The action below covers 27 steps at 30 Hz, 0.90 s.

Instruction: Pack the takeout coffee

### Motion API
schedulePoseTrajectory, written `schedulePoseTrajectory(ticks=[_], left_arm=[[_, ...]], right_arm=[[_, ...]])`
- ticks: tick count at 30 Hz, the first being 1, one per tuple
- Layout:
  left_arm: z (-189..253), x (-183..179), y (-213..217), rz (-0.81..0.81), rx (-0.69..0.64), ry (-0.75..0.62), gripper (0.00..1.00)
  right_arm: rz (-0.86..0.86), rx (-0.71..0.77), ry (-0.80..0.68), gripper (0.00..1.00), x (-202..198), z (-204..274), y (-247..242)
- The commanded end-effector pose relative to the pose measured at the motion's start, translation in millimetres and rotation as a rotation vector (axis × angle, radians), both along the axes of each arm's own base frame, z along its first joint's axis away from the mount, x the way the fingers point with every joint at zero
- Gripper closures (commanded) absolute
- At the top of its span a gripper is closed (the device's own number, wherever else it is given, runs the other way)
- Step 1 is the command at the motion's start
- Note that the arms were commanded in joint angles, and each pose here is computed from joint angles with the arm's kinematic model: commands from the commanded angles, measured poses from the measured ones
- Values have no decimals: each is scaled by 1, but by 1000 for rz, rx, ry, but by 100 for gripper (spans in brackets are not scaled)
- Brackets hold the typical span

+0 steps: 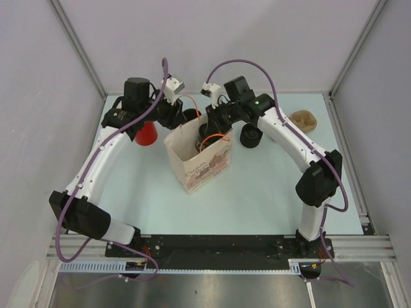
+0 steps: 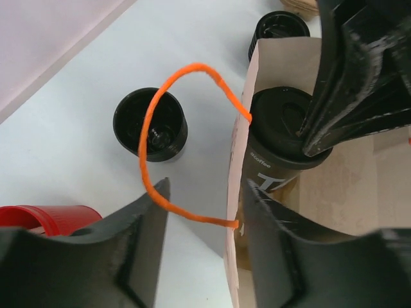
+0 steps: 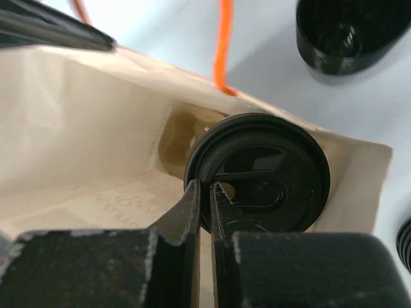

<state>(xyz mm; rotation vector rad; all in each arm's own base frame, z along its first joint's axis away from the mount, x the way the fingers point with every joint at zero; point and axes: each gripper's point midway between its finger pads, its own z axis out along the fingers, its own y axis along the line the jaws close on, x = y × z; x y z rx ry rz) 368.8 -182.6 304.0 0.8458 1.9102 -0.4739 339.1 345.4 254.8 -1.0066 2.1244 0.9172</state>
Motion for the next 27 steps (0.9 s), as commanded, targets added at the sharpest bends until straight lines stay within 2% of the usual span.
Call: schedulePoseTrajectory(ticks=[1,3,11,18,22,27], left_arm=[[23,-6,-4,-18,-64,-62,50],[22,-7,-4,-18,-73,-57,57],[19,-9,-6,-14,-88,-41,71],[17,-14,-11,-29,-106,-32,69],[14,-15,-12,-33,-106,-25,69],[8,-16,-13,-37,-105,-17,69]], right_arm=[[-34,-63,-26,100,7,-2,-1],[-36,-88,-40,100,8,-6,-1],[-53,-222,-96,100,6,-21,-2],[23,-243,-204,100,-6,-5,13],[7,-320,-293,100,-3,0,15],[12,-280,-322,100,-8,12,19]])
